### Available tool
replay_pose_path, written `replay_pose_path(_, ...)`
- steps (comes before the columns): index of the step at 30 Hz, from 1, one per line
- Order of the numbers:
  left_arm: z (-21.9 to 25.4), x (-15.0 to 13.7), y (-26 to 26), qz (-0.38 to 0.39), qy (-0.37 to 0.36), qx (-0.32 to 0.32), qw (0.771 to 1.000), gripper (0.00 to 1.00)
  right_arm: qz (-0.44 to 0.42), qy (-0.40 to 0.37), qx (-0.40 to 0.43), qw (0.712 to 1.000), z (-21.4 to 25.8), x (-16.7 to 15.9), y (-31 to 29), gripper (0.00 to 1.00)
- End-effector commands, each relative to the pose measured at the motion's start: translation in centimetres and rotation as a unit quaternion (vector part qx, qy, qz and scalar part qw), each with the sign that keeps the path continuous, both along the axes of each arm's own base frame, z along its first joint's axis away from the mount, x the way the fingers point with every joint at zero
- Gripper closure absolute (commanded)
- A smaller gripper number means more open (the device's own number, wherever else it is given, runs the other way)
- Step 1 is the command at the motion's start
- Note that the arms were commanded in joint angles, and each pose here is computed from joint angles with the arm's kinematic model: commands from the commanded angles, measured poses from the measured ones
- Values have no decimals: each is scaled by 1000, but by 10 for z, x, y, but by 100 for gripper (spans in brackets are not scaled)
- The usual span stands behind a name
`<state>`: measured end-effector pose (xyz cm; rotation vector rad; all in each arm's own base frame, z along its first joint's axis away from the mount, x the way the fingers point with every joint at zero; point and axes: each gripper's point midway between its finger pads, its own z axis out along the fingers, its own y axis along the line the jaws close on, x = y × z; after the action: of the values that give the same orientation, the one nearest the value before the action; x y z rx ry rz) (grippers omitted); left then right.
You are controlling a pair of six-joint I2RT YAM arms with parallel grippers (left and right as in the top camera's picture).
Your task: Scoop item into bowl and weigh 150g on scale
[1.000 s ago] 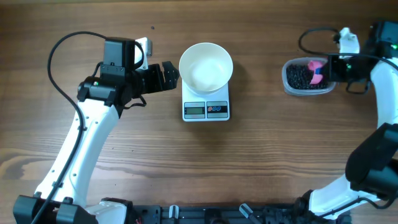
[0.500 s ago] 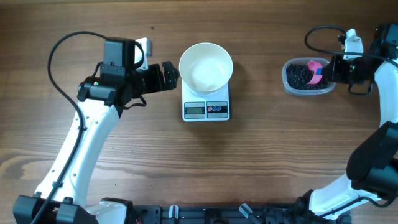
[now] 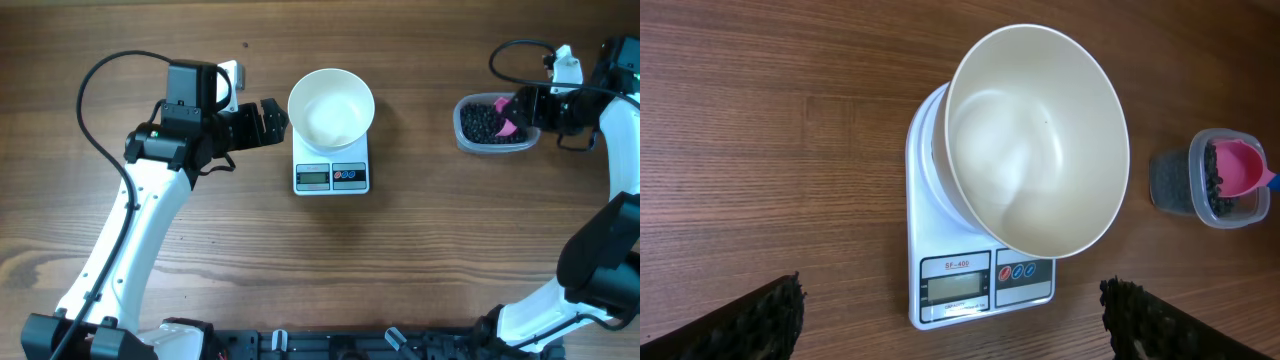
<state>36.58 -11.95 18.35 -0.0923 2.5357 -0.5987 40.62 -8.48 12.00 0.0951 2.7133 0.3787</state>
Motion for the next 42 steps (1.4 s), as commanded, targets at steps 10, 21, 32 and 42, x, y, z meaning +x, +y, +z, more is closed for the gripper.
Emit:
replay_pose_path(10, 2, 1, -1, -9, -5, 10, 1000, 0, -21, -83, -49, 995, 31, 37, -20, 0)
replay_pose_path(21, -10, -20, -5, -19, 42, 18, 999, 11, -30, -106, -53, 993, 37, 47, -24, 0)
replay_pose_path(32, -34, -126, -89, -191, 142, 72, 969, 9, -30, -106, -53, 993, 37, 47, -24, 0)
replay_pose_path(42, -77, -178, -160, -414, 108, 146, 892, 0, -30, -106, -53, 993, 37, 47, -24, 0)
